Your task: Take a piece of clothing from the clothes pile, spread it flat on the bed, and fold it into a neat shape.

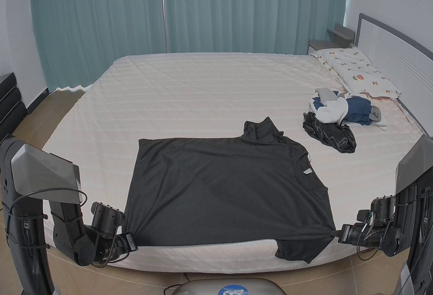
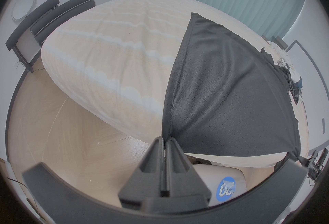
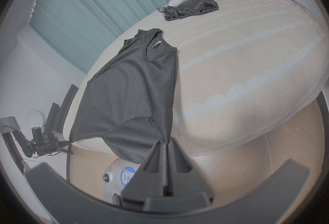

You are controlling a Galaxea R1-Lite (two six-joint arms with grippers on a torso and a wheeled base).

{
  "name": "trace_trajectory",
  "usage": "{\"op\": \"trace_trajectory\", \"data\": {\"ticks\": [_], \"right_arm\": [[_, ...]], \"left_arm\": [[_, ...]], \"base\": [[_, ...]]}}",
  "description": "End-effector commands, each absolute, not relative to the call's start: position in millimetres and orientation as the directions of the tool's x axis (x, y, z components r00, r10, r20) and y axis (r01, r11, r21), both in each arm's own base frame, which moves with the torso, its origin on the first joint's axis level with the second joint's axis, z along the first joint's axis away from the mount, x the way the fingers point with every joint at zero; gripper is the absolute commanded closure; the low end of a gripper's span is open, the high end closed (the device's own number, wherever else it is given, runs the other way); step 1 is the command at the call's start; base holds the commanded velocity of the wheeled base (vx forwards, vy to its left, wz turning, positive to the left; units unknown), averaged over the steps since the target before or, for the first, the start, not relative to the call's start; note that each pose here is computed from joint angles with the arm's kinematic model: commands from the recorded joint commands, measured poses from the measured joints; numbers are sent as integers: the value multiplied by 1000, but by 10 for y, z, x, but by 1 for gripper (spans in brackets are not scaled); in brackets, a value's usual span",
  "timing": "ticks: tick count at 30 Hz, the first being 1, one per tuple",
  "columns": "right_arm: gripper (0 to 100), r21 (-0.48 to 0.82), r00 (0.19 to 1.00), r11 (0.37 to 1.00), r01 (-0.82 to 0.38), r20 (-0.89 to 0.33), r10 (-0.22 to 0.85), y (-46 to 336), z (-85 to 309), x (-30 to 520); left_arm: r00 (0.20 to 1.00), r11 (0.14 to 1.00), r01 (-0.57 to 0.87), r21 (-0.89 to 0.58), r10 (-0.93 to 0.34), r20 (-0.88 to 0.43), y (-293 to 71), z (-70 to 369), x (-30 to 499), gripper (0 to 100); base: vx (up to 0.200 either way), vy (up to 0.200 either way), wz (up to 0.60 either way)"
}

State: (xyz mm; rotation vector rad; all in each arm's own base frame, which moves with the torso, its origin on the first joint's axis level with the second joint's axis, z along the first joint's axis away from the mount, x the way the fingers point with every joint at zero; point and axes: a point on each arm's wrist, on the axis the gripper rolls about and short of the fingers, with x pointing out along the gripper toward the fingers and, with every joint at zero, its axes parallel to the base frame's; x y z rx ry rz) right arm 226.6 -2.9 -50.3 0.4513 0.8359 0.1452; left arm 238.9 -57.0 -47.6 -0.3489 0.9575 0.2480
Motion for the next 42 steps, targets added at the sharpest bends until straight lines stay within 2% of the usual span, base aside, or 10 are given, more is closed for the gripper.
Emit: {"op": "trace_trajectory", "data": {"ticks": [1, 7, 8, 15, 20, 22, 27, 37, 42], "right_arm": [[100, 442, 655, 895, 58, -694, 300, -29, -536, 2248], [100, 442, 653, 895, 61, -696, 299, -33, -543, 2246], [0, 442, 655, 895, 60, -694, 299, -33, -543, 2254], [0, 454, 700, 890, 45, -650, 297, -48, -444, 2287], [0, 484, 743, 874, 48, -602, 293, -60, -299, 2322], [0, 519, 779, 853, 49, -554, 293, -55, -163, 2354], [0, 536, 806, 844, 18, -507, 305, -25, -93, 2450], [0, 586, 820, 810, 19, -472, 322, 21, -102, 2599], [0, 613, 827, 789, 36, -462, 321, 16, -99, 2633]], "left_arm": [[547, 920, -353, -172, 54, -835, -566, -475, 2358, 100], [540, 926, -343, -159, 56, -840, -562, -492, 2344, 100], [541, 926, -342, -160, 55, -839, -563, -494, 2348, 0], [558, 924, -342, -173, 52, -828, -562, -450, 2358, 0], [601, 917, -340, -207, 42, -798, -542, -308, 2382, 0], [650, 908, -342, -244, 41, -759, -502, -140, 2407, 0], [691, 897, -335, -289, 25, -722, -477, -14, 2451, 0], [703, 867, -358, -347, 6, -711, -453, 3, 2518, 0], [702, 864, -365, -346, 12, -712, -436, -11, 2534, 0]], "base": [[0, 0, 0], [0, 0, 0], [0, 0, 0], [0, 0, 0], [0, 0, 0], [0, 0, 0], [0, 0, 0], [0, 0, 0], [0, 200, 0]]}}
